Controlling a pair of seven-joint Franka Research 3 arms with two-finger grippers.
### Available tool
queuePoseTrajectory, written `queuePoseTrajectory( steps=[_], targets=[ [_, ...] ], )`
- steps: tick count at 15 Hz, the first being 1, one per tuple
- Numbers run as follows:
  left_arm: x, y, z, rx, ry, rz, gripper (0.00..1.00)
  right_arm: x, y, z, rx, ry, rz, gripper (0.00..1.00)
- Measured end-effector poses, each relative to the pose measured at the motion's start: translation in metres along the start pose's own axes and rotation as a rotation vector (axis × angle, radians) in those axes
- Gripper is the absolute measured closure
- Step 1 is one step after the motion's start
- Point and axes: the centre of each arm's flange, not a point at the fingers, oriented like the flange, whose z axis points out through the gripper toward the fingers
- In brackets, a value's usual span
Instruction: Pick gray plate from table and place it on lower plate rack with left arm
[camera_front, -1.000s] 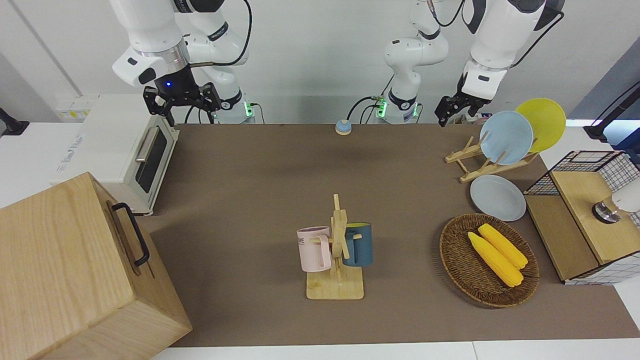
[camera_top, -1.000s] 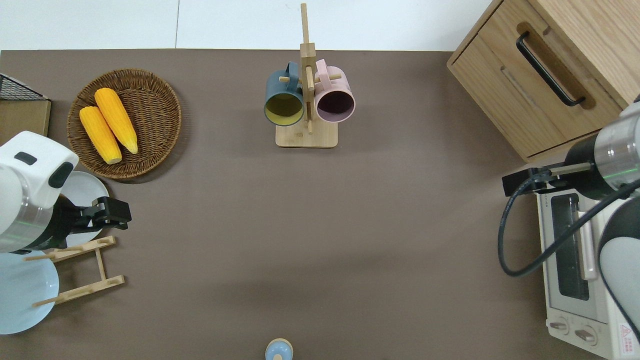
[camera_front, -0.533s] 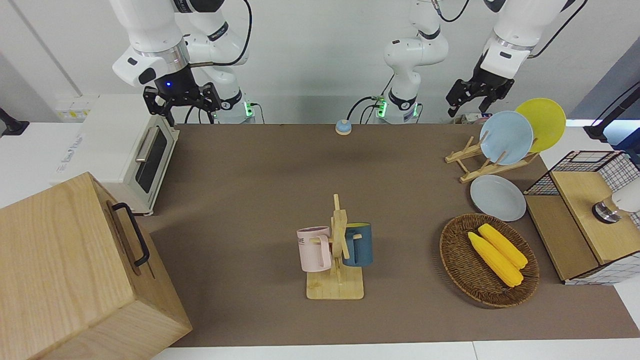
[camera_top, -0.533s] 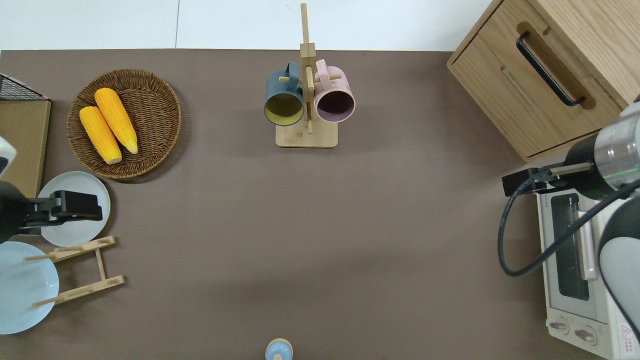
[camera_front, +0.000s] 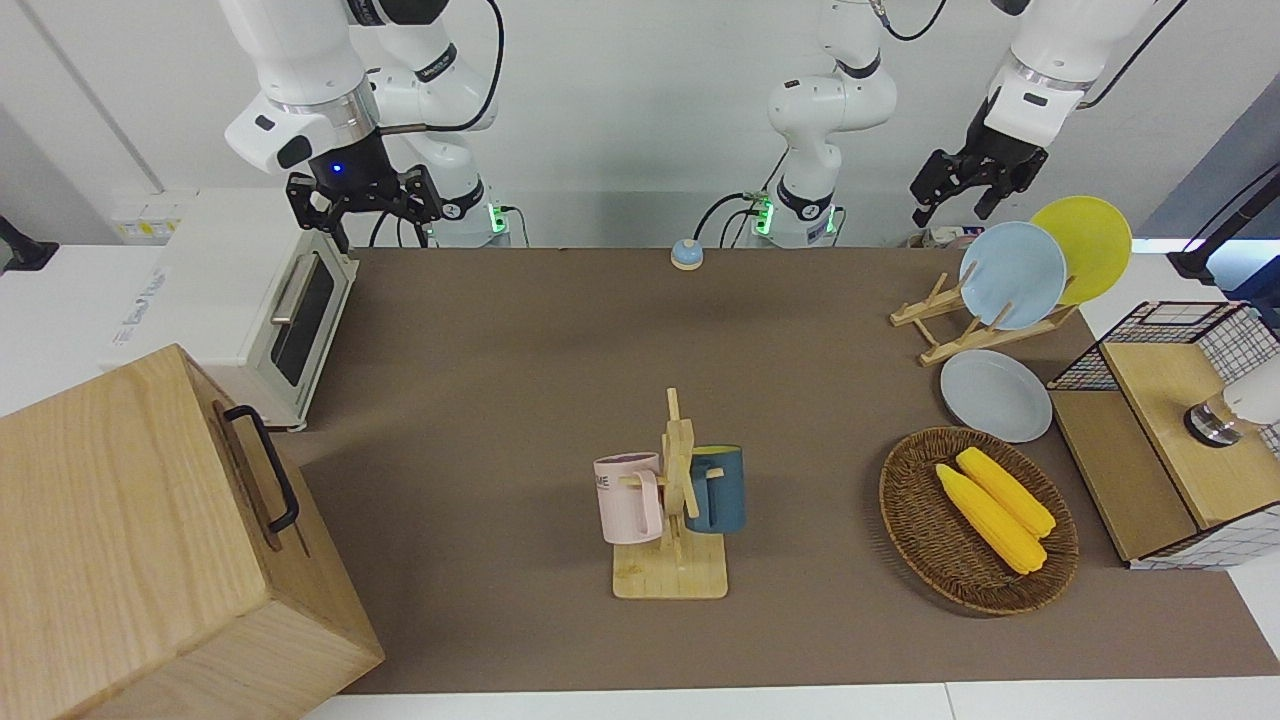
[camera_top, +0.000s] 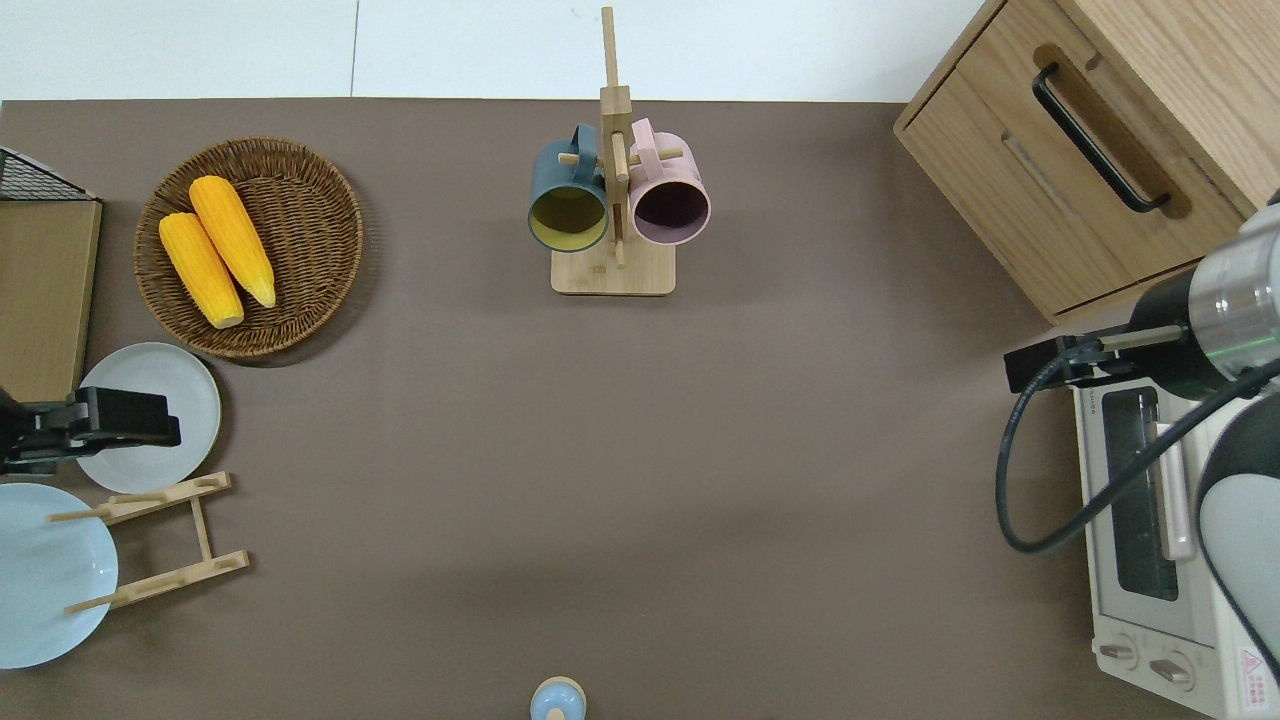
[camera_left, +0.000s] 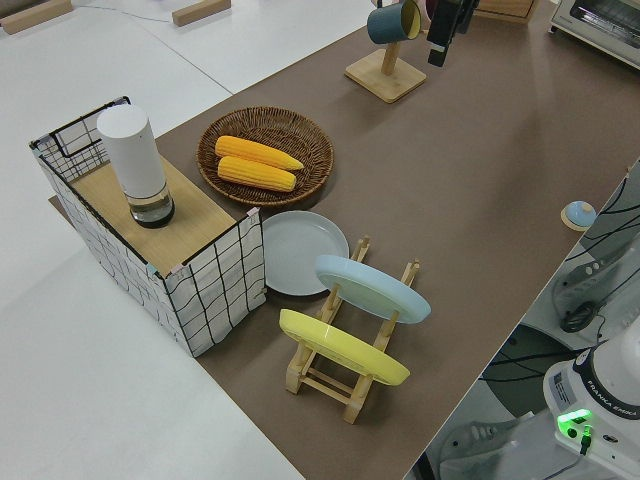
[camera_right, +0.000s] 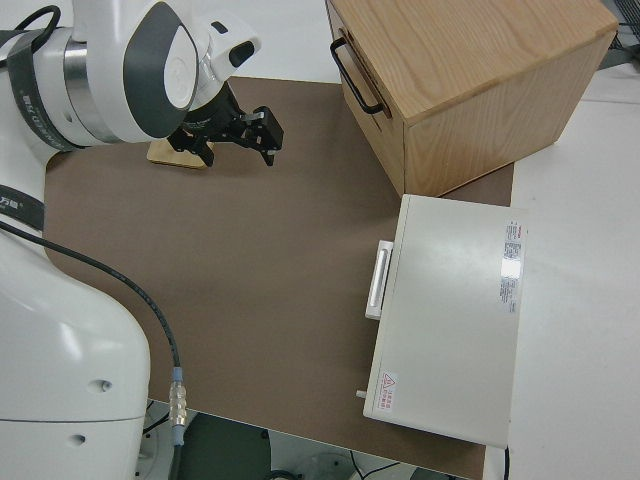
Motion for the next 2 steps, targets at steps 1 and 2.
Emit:
queuePoseTrajectory(
  steps=[1, 2],
  targets=[
    [0.0000, 0.0003, 0.0002, 0.007, 0.001, 0.001, 0.00, 0.0000, 0.0000, 0.0000, 0.000, 0.000, 0.000, 0.01],
    [0.0003, -0.0005, 0.0004, 0.016, 0.002, 0.001, 0.00, 0.0000, 0.0000, 0.0000, 0.000, 0.000, 0.000, 0.01]
  ],
)
